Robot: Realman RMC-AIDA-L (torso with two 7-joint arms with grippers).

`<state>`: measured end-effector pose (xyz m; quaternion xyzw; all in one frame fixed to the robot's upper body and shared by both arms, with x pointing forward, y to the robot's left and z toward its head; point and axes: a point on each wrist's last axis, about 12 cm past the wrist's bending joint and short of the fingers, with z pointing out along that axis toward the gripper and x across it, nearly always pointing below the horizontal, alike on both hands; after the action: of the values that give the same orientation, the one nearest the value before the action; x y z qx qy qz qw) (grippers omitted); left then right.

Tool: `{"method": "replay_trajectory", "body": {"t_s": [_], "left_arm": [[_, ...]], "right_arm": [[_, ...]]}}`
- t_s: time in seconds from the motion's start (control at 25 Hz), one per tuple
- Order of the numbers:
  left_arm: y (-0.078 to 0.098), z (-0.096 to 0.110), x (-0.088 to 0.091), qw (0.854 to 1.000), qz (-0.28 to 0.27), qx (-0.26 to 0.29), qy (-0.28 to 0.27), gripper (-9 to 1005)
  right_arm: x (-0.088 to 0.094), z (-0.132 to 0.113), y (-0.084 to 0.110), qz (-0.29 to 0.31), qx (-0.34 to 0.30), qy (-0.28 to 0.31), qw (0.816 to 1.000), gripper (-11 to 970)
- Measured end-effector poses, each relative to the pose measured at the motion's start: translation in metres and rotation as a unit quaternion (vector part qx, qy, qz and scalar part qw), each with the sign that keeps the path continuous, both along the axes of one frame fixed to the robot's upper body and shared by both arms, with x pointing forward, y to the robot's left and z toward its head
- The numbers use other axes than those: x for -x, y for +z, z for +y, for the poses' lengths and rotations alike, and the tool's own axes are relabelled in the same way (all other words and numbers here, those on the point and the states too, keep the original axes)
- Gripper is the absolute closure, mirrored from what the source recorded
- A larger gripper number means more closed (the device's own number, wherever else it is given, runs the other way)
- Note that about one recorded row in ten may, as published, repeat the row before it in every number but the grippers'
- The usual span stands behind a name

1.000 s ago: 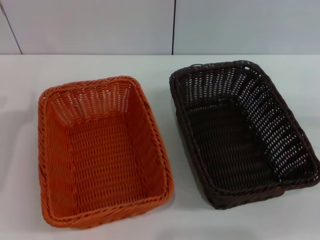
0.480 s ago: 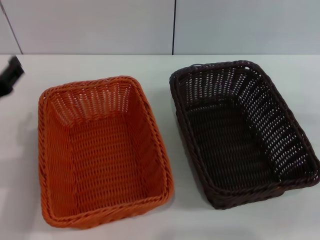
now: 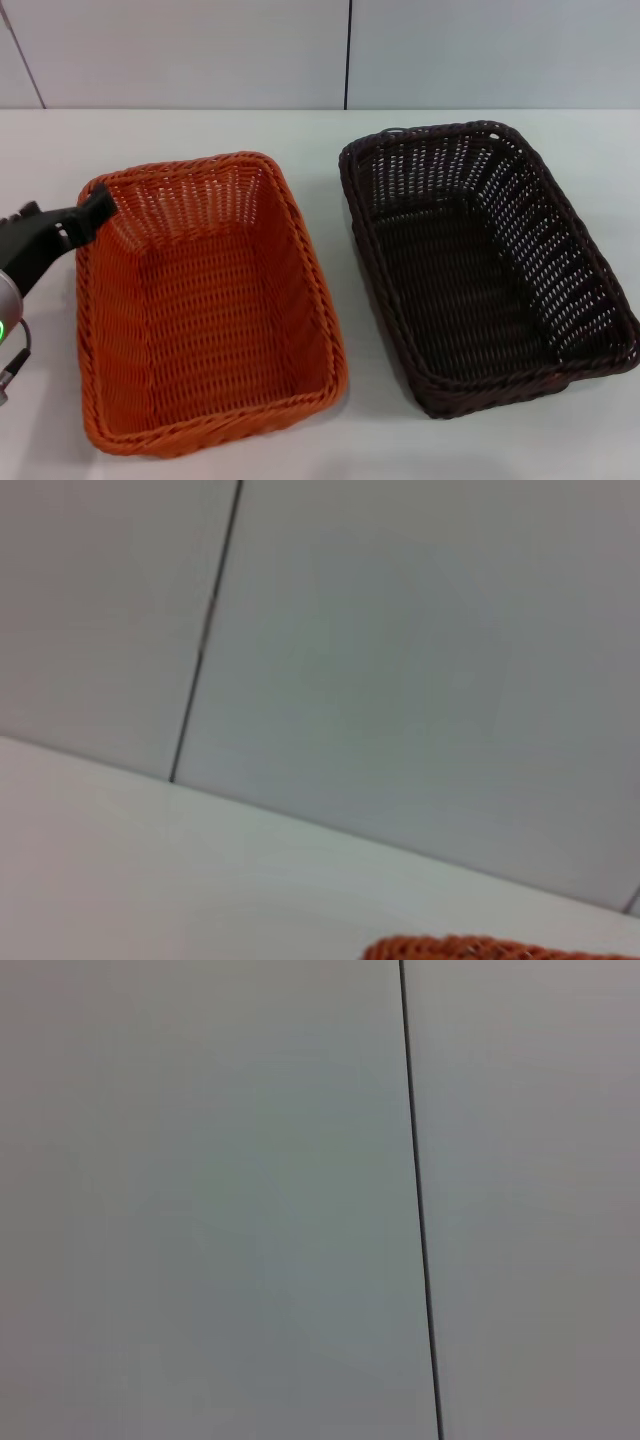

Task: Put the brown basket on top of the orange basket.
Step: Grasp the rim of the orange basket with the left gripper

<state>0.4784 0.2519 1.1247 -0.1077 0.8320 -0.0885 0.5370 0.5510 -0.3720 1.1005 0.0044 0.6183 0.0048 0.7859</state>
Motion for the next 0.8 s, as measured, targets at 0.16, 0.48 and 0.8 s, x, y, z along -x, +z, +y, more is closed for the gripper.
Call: {"method": "replay_trajectory", "body": {"t_s": [0.16, 0.48, 0.8], "left_arm": [[0.002, -0.002, 0.0, 1.0, 0.021, 0.014, -0.016, 187], [0.0, -0.004, -0.001, 0.997, 0.063, 0.022, -0.028, 188], [-0.02, -0.002, -0.009, 0.996, 0.09, 0.0, -0.021, 189]], "right_arm": [[-0.003, 0.002, 0.002, -0.002, 0.001, 0.002, 1.0, 534], [-0.006, 0.005, 0.002, -0.002, 0.002, 0.007, 1.0, 534], [-0.006, 0.007, 0.002, -0.005, 0.001, 0.01, 1.0, 534]]}}
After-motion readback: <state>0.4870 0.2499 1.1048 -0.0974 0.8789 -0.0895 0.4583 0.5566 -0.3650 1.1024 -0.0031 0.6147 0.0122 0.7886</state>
